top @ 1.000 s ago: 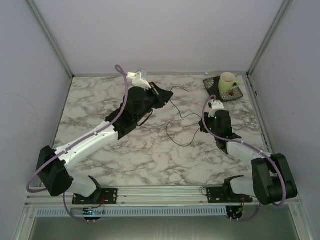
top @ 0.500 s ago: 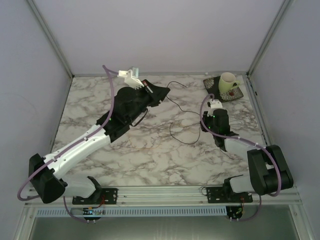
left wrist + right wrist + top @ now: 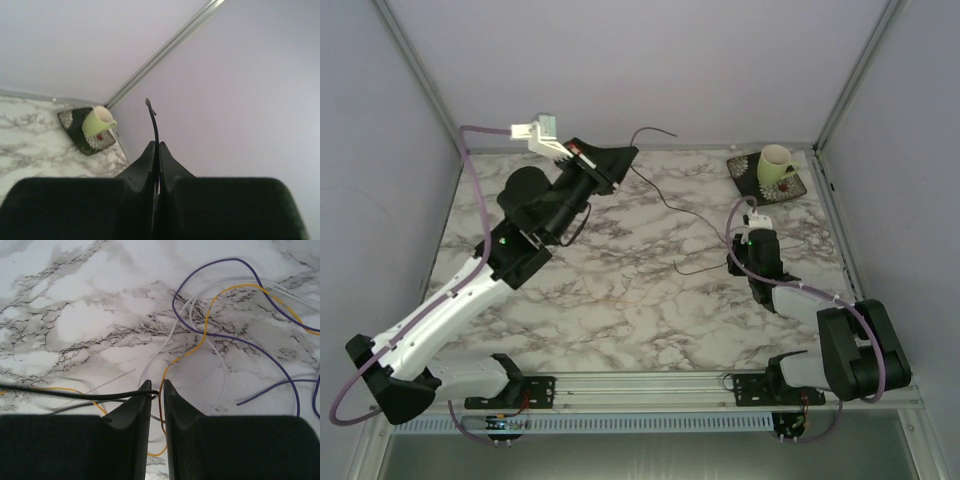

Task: Zip-tie the wires
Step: Straighten the cable at the center of the board.

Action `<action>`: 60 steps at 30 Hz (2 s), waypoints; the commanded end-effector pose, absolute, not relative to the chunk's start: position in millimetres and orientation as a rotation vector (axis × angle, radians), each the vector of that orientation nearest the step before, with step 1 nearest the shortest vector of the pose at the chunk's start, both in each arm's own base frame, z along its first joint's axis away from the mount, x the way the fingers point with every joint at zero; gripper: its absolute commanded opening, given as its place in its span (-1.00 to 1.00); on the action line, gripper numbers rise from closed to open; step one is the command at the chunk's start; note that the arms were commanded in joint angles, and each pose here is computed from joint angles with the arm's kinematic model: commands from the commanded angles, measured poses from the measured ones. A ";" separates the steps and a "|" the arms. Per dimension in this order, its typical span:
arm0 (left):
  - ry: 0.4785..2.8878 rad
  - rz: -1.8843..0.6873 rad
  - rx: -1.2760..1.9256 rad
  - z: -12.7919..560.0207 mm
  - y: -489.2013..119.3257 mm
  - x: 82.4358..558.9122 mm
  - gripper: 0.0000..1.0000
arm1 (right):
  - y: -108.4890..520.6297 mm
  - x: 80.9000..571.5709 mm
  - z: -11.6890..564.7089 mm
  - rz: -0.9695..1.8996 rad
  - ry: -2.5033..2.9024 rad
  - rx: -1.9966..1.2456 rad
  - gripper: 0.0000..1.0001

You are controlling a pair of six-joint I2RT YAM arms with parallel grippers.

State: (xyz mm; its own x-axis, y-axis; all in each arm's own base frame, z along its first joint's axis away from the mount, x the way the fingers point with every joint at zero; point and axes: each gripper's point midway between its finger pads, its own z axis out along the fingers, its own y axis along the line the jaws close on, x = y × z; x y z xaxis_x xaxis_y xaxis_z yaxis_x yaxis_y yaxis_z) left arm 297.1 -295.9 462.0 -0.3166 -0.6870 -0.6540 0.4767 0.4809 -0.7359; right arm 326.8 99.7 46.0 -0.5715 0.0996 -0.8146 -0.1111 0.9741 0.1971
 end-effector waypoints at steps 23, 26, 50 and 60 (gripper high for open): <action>1.332 -0.932 -0.355 513.7 -177.9 270.3 -1.00 | 74.1 324.5 45.6 0.191 2.182 0.177 -0.52; 1.391 -0.911 -0.385 482.5 -179.3 275.3 -1.00 | 72.8 324.4 47.7 0.185 2.187 0.183 -0.52; 1.472 -0.907 -0.432 429.2 -191.6 289.3 -1.00 | 100.6 357.9 148.7 0.248 2.018 -0.060 0.28; 1.456 -0.915 -0.437 434.3 -190.6 289.5 -1.00 | 215.0 370.6 119.1 0.540 2.091 -0.417 0.20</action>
